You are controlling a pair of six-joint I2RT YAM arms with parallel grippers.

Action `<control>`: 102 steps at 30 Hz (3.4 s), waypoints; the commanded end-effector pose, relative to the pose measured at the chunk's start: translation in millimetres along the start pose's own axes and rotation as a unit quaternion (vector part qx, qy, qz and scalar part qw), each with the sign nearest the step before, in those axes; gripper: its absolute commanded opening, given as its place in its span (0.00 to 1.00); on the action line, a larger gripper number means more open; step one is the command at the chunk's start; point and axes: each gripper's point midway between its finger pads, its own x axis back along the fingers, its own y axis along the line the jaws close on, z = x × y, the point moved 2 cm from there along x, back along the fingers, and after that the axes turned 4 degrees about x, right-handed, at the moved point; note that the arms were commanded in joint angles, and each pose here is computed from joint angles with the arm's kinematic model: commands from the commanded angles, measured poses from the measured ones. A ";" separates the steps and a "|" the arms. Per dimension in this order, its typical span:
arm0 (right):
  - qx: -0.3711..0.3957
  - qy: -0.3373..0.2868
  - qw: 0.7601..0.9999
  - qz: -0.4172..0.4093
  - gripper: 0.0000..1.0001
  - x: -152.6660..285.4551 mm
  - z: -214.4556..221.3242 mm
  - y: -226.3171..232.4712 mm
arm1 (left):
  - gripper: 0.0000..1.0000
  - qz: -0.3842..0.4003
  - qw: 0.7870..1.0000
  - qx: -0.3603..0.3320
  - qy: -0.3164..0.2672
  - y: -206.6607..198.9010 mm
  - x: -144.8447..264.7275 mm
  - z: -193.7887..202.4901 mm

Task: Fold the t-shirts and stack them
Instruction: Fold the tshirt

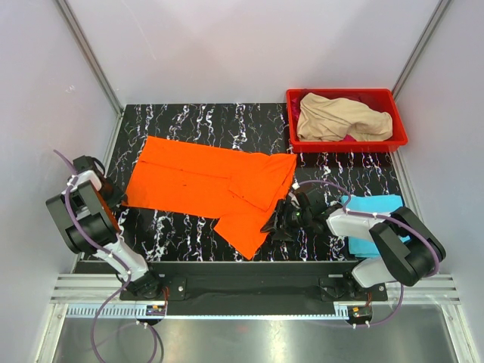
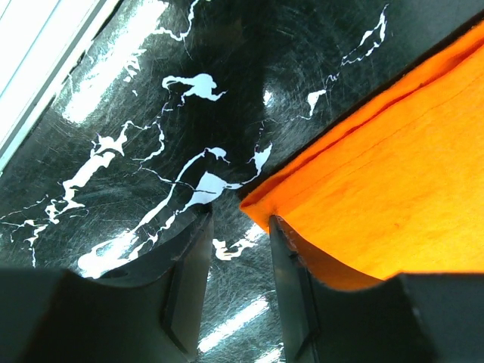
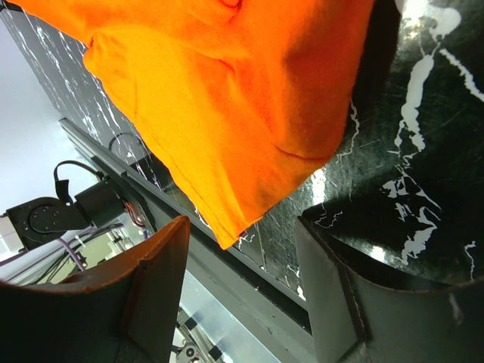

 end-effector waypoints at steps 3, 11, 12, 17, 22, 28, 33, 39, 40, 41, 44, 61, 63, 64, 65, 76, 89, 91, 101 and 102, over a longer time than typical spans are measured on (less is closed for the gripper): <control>0.010 -0.006 1.000 0.016 0.65 -3.9 -0.8 -6.7 | 0.43 -0.018 0.999 0.002 0.034 7.1 -11.3 15.1; 0.009 -0.010 1.000 0.016 0.65 -3.1 -0.9 -7.5 | 0.42 -0.012 0.999 0.001 0.032 -0.2 -20.9 2.4; 0.009 -0.009 1.000 0.017 0.65 -3.8 -0.3 -8.2 | 0.40 -0.011 1.000 0.002 0.029 -1.3 -21.4 -0.4; 0.008 -0.009 1.000 0.017 0.65 -4.1 -0.2 -8.5 | 0.35 -0.007 0.999 -0.002 0.035 -6.3 -29.8 -2.5; 0.005 -0.004 1.000 0.020 0.65 -4.6 2.2 -11.4 | 0.32 -0.004 0.999 -0.007 0.036 -11.1 -30.3 -4.9; -0.007 0.007 1.000 0.027 0.65 -6.1 5.4 -14.4 | 0.04 0.012 0.999 -0.008 0.046 -14.4 -17.8 4.0; -0.027 0.012 0.999 0.029 0.65 -8.3 8.7 -17.5 | 0.00 0.015 0.999 -0.011 0.044 -11.9 -6.5 12.1; -0.039 -0.009 0.999 0.031 0.63 -1.8 8.7 -18.5 | 0.00 0.024 0.999 0.000 0.033 -14.2 3.6 14.4; -0.041 -0.012 0.998 0.035 0.63 -2.1 8.3 -20.3 | 0.00 0.026 0.999 0.002 0.029 -15.1 5.0 13.5; -0.048 -0.014 0.998 0.038 0.63 -1.7 8.1 -21.5 | 0.00 0.030 0.999 0.004 0.023 -16.6 8.1 12.6; -0.056 -0.022 0.997 0.042 0.63 -7.6 2.7 -22.9 | 0.00 0.037 0.999 0.015 0.014 -19.7 12.1 11.6; -0.059 -0.034 0.996 0.052 0.00 -3.0 9.1 -30.3 | 0.00 0.032 0.998 0.040 -0.041 -15.9 32.9 8.0; -0.047 -0.031 0.997 0.055 0.00 10.2 17.0 -29.7 | 0.00 0.024 0.998 0.042 -0.044 -11.8 34.0 11.8; -0.043 -0.031 0.997 0.057 0.00 15.0 18.9 -29.6 | 0.00 0.018 0.998 0.040 -0.049 -9.8 34.8 11.5; -0.029 -0.033 0.998 0.053 0.00 22.9 19.9 -24.6 | 0.00 0.018 0.998 0.042 -0.052 -8.4 36.7 13.2; 0.021 -0.042 0.997 0.055 0.00 38.4 -13.4 3.4 | 0.00 0.039 0.998 0.006 -0.057 -31.4 54.9 11.0; -0.015 -0.015 1.000 0.017 0.00 61.7 -94.3 20.3 | 0.00 0.061 0.994 -0.028 -0.087 -99.7 73.6 -34.9; -0.015 -0.011 1.000 0.003 0.00 65.2 -105.5 27.3 | 0.00 0.066 0.993 -0.035 -0.093 -113.0 77.0 -45.4; -0.045 0.004 0.999 -0.021 0.00 61.6 -136.5 29.7 | 0.00 0.063 0.994 -0.051 -0.078 -136.3 54.7 -72.0; -0.049 0.003 0.999 -0.022 0.01 62.3 -139.9 29.2 | 0.00 0.064 0.994 -0.052 -0.075 -137.5 53.4 -72.4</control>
